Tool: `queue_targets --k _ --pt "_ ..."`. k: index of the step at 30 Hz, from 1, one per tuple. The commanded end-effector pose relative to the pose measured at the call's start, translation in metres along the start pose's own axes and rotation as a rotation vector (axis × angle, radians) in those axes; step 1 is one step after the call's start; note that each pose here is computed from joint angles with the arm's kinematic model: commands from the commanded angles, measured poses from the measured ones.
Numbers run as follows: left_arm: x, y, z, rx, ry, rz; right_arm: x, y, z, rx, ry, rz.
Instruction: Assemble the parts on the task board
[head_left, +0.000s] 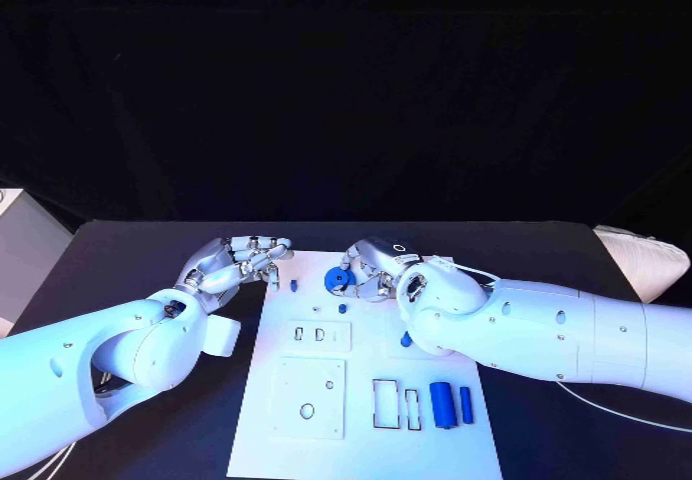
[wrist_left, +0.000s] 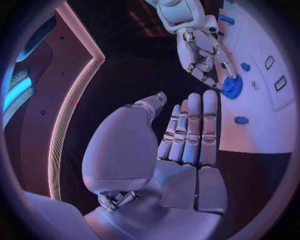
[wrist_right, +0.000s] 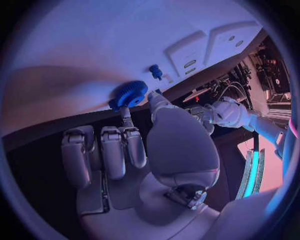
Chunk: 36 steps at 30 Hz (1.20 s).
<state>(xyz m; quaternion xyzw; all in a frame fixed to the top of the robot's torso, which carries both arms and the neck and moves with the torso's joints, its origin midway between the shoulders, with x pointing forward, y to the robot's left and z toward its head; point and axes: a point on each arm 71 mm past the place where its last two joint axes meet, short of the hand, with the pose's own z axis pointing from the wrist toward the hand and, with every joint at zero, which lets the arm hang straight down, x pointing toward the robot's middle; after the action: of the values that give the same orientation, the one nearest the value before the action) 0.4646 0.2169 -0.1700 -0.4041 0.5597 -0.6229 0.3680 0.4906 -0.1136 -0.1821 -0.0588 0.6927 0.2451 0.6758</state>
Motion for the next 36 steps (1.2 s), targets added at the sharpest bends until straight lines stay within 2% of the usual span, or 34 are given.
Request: queue_targets --k 1,7,10,20,25,32,36 --pt "0.002 -0.0017 0.0005 0.008 0.018 -0.006 0.008 -0.005 -0.004 0.025 0.064 -0.009" --pt "0.0016 -0.0019 0.0001 0.009 0.018 -0.005 0.009 -0.006 -0.01 0.026 0.093 0.014" --pt "0.001 -0.0019 -0.0001 0.009 0.016 -0.004 0.007 -0.007 -0.013 0.025 0.085 0.023" --pt "-0.0002 -0.0019 -0.0003 0.009 0.012 -0.003 -0.016 -0.024 -0.035 0.024 -0.076 0.087" --pt "-0.0013 -0.0016 0.0001 0.009 0.009 -0.002 -0.036 -0.037 -0.046 0.042 -0.122 0.127" --pt "-0.0009 -0.0012 0.0012 0.009 0.011 -0.002 -0.059 -0.065 -0.062 0.035 -0.103 0.23" --pt "-0.0003 -0.001 0.0015 0.01 0.015 -0.004 -0.068 -0.095 -0.073 0.04 -0.076 0.259"
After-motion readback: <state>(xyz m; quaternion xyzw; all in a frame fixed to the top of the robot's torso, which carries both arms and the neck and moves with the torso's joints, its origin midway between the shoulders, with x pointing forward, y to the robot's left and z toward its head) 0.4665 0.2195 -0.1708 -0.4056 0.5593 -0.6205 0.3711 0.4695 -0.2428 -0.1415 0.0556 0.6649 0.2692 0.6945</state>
